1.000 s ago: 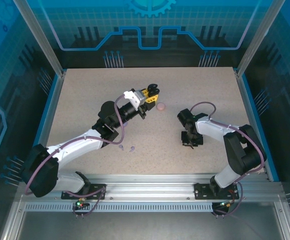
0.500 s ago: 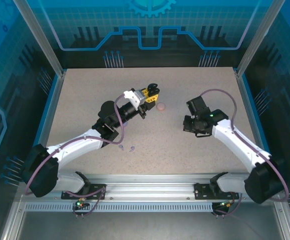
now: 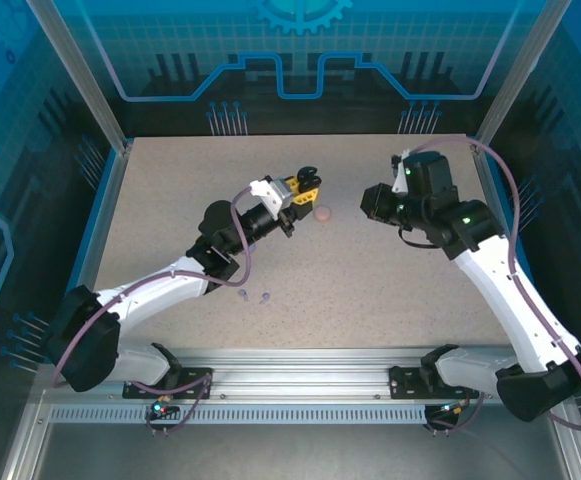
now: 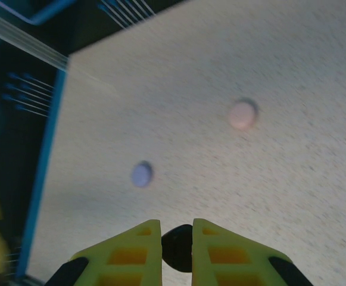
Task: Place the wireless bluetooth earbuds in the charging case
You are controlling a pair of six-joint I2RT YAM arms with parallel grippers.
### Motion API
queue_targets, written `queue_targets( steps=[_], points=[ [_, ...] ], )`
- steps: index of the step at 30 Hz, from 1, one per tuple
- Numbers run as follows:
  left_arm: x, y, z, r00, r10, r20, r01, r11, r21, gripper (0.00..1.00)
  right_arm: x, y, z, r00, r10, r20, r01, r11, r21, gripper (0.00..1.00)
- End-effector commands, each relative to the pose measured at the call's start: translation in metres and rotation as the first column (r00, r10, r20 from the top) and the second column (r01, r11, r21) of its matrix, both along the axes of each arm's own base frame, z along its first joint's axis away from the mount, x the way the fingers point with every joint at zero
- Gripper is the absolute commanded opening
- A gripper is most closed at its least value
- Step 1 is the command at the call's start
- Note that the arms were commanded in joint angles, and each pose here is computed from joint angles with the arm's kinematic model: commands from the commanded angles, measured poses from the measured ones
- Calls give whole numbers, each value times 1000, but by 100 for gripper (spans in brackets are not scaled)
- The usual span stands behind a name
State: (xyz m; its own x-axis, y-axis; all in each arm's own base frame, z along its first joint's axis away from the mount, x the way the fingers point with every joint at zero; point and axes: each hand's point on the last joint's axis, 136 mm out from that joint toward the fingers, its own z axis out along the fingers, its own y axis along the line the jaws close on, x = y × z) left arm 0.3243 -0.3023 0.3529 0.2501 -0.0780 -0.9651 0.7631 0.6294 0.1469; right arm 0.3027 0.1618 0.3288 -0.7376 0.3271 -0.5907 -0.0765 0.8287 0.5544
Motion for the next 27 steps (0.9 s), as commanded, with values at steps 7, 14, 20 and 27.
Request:
queue_targets(
  steps=[7, 14, 20, 27],
  points=[
    [-5, -11, 24, 997, -47, 61, 50, 998, -38, 0, 4, 38, 90, 983, 113, 145, -140, 972, 188, 15],
    [-4, -16, 25, 996, -58, 63, 60, 998, -35, 0, 2, 61, 105, 973, 170, 159, -206, 947, 248, 14],
    [-3, -18, 24, 996, -59, 61, 62, 997, -36, 0, -3, 74, 106, 967, 202, 155, -237, 934, 266, 14],
    [-4, -18, 24, 996, -59, 63, 62, 997, -36, 0, -5, 86, 97, 965, 228, 132, -257, 927, 274, 14]
  ],
)
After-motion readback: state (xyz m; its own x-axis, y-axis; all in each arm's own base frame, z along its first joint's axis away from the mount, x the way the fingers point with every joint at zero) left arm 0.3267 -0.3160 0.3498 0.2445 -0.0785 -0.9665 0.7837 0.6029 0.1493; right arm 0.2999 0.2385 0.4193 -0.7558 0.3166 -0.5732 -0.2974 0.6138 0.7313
